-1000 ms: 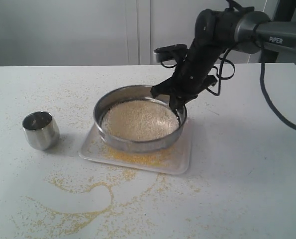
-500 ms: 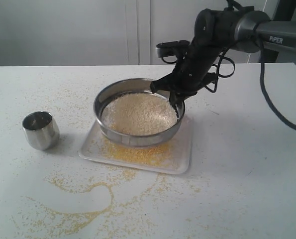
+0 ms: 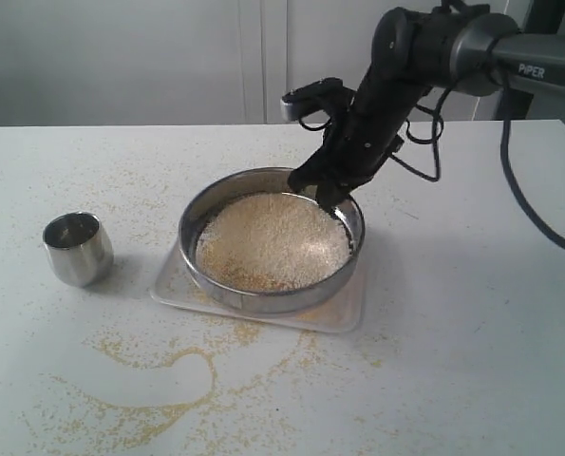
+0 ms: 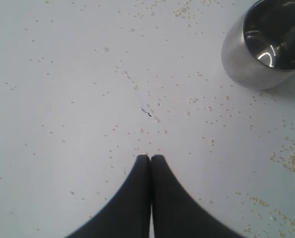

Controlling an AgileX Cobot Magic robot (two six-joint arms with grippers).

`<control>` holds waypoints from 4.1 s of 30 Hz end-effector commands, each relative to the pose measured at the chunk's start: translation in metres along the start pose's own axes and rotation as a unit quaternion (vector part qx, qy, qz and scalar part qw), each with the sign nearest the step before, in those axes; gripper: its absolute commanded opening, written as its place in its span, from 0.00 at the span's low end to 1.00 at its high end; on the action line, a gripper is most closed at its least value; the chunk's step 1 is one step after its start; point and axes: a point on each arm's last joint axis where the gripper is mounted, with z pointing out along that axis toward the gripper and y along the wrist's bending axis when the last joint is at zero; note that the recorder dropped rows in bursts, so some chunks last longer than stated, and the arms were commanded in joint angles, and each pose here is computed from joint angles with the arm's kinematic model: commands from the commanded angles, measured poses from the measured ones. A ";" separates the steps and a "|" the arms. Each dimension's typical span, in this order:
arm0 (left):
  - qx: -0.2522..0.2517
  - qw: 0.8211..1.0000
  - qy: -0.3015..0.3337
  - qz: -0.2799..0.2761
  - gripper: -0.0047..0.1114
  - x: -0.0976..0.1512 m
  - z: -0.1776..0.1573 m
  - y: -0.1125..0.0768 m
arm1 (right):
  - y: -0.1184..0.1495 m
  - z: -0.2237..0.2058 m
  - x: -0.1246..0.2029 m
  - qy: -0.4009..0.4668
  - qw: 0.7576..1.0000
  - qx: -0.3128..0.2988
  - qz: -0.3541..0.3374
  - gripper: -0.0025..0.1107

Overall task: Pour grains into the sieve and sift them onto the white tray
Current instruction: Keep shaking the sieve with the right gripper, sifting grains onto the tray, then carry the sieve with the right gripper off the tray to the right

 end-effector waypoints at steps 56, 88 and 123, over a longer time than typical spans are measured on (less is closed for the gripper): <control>0.001 1.000 0.001 -0.003 0.04 0.001 -0.002 0.000 | 0.010 -0.011 -0.005 -0.043 0.997 -0.065 0.020 0.02; 0.001 1.000 0.001 -0.003 0.04 0.001 -0.002 0.000 | 0.003 -0.011 -0.006 -0.037 0.986 0.063 0.150 0.02; 0.001 1.000 0.001 -0.003 0.04 0.001 -0.002 0.000 | 0.002 -0.034 0.007 0.027 0.998 0.051 0.035 0.02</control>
